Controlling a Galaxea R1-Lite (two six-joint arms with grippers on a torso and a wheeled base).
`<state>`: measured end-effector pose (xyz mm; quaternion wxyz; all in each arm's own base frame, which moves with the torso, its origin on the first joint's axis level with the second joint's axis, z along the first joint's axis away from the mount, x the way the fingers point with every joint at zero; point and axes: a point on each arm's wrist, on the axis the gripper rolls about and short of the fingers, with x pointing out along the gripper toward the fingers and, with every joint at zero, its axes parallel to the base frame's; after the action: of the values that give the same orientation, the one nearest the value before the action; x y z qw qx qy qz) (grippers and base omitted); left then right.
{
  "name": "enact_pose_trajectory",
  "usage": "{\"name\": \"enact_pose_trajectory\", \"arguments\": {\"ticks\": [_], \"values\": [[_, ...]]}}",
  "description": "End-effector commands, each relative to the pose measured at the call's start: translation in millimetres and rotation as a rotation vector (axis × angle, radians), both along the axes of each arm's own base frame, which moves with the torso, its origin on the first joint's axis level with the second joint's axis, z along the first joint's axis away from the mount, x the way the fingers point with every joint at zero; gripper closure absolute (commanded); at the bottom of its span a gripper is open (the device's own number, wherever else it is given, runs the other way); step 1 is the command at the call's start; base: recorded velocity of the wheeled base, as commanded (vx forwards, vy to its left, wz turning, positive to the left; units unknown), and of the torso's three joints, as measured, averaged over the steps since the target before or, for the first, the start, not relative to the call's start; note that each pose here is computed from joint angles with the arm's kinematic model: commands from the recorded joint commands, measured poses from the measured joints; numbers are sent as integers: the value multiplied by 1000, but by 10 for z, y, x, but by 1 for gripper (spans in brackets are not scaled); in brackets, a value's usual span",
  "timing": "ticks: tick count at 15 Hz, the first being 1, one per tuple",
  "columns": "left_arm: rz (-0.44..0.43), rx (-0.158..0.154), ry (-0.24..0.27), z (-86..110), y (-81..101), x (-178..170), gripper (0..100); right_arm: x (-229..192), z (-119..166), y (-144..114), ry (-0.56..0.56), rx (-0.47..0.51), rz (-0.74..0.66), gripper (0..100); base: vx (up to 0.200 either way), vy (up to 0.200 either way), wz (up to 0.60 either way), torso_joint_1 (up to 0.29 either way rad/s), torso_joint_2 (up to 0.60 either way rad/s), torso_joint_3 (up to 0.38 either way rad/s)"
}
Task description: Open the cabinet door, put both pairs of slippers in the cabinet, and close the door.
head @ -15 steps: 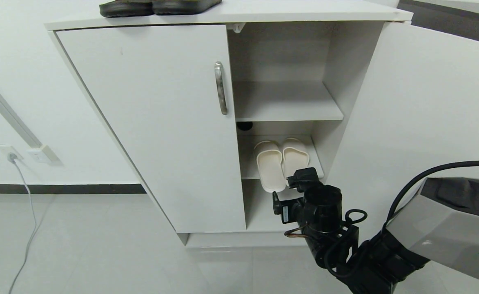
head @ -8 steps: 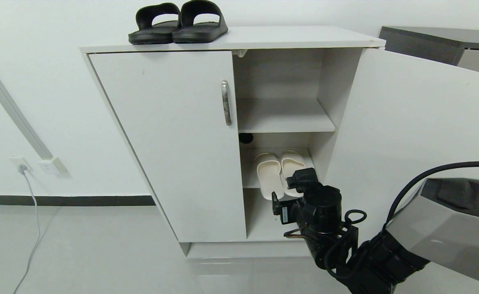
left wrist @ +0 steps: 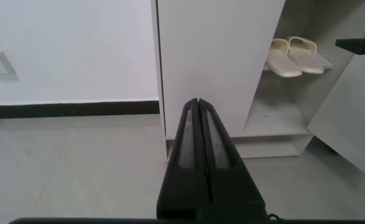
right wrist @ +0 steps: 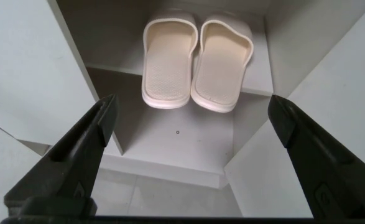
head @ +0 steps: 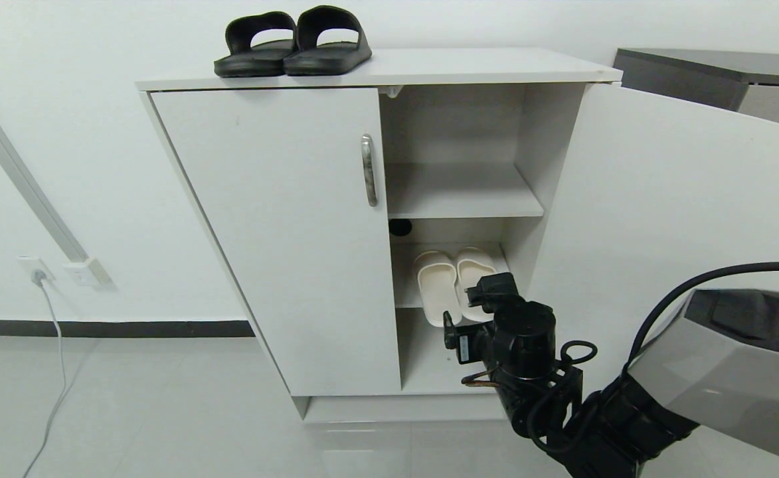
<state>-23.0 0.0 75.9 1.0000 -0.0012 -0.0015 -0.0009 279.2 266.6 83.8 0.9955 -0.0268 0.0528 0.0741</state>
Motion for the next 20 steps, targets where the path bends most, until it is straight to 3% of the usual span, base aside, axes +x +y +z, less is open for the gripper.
{"name": "enact_pose_trajectory", "arguments": {"ticks": [1, 6, 20], "values": [[0, -1, 1, 0, 0, 1, 100, 1, -5, 2, 0, -1, 0, 0, 0, 0, 0, 0, 0, 0], [0, -1, 1, 0, 0, 1, 100, 0, -14, 1, 2, -3, -2, 0, 0, 0, 0, 0, 0, 0], [0, -1, 1, 0, 0, 1, 100, -2, -16, 8, 2, -3, 0, 0, 0, 200, 0, 4, 4, 3]]}}
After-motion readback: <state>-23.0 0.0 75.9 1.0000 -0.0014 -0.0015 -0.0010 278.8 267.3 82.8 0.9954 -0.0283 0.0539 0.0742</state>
